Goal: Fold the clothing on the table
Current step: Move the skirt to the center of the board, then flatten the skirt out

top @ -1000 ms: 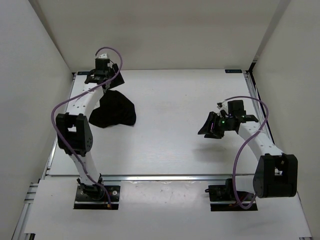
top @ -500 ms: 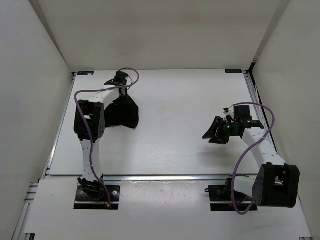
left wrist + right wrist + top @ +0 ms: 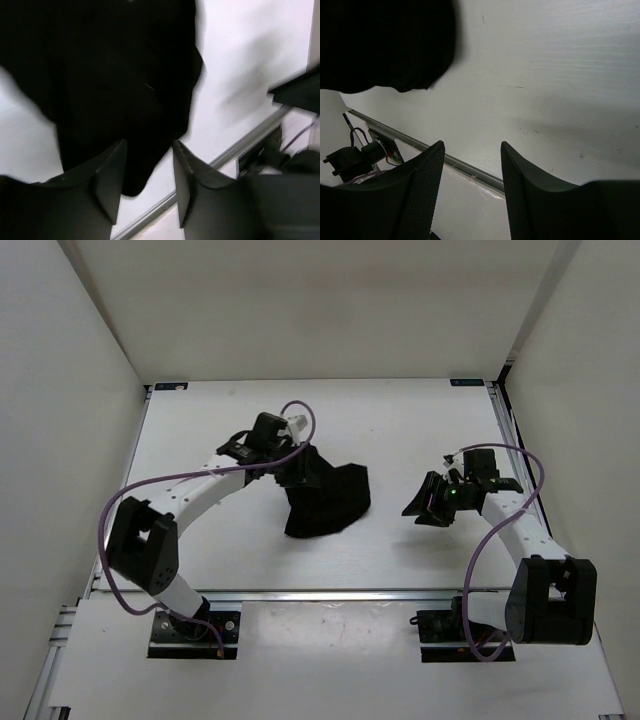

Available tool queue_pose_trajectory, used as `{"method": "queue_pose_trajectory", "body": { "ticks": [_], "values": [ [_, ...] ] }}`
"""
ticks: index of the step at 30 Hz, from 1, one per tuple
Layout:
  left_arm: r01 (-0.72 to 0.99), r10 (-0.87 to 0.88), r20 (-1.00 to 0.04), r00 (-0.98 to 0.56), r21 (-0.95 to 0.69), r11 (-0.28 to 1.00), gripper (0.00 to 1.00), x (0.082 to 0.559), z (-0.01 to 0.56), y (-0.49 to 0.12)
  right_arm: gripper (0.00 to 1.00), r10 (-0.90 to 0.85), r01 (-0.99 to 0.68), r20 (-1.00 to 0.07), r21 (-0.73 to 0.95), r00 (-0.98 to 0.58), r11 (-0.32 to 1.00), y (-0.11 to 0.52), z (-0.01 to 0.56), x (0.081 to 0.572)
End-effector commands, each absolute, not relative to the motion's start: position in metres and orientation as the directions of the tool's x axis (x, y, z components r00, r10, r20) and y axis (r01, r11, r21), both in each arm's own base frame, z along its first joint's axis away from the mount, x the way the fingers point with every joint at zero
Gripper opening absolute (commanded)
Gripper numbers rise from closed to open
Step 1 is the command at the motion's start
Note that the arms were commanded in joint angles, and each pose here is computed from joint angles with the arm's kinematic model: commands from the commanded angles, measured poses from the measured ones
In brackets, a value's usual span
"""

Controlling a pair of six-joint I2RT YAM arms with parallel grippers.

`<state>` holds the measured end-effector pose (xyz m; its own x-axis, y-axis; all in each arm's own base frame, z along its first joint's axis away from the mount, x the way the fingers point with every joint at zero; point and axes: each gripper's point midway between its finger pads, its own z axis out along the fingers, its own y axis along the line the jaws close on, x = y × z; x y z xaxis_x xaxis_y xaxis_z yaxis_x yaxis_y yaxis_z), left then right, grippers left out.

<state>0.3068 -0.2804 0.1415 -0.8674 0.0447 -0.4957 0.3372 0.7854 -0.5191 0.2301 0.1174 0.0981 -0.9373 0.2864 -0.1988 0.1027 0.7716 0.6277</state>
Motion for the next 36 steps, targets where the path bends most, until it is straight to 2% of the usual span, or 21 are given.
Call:
{"method": "queue_pose_trajectory", "body": {
  "ticks": [1,4,8,14,18,22,24,25,27,32,36],
  "values": [
    [0.189,-0.15,-0.461,-0.875,-0.61,0.769,0.56,0.325,0.159,-0.243,0.54,0.279,0.055,-0.248,0.648,-0.928,0.76,0.122,0.111,0.246],
    [0.186,-0.158,-0.497,-0.853,-0.572,0.799,0.7,0.332,0.164,-0.224,0.54,0.256,0.031,-0.263,0.638,-0.93,0.769,0.124,0.115,0.253],
    [0.173,-0.162,-0.488,-0.858,-0.571,0.802,0.7,0.335,0.155,-0.222,0.55,0.209,-0.014,-0.283,0.623,-0.936,0.782,0.133,0.119,0.265],
    [0.206,-0.12,-0.459,-0.88,-0.598,0.774,0.71,0.336,0.139,-0.258,0.54,0.118,-0.076,-0.285,0.587,-0.951,0.806,0.161,0.111,0.296],
    [0.253,-0.052,-0.508,-0.86,-0.513,0.82,0.7,0.35,0.128,-0.28,0.53,0.076,-0.119,-0.311,0.561,-0.947,0.82,0.179,0.112,0.333],
    [0.276,-0.003,-0.534,-0.846,-0.443,0.853,0.69,0.364,0.123,-0.287,0.52,0.054,-0.138,-0.319,0.549,-0.946,0.824,0.192,0.117,0.347],
    [0.271,-0.002,-0.523,-0.852,-0.444,0.854,0.65,0.367,0.121,-0.289,0.52,0.039,-0.153,-0.329,0.537,-0.943,0.83,0.195,0.12,0.347],
    [0.269,0.0,-0.52,-0.854,-0.442,0.855,0.52,0.367,0.121,-0.288,0.52,0.038,-0.154,-0.33,0.536,-0.943,0.83,0.196,0.121,0.347],
    [0.27,0.007,-0.52,-0.854,-0.432,0.86,0.0,0.364,0.124,-0.285,0.52,0.035,-0.157,-0.334,0.53,-0.942,0.834,0.194,0.12,0.347],
    [0.308,0.011,-0.53,-0.848,-0.477,0.823,0.0,0.364,0.146,-0.301,0.52,0.051,-0.128,-0.301,0.546,-0.952,0.828,0.186,0.114,0.345],
    [0.343,0.069,-0.555,-0.829,-0.407,0.847,0.0,0.365,0.16,-0.31,0.52,0.056,-0.127,-0.305,0.547,-0.951,0.828,0.186,0.115,0.346]
  ]
}}
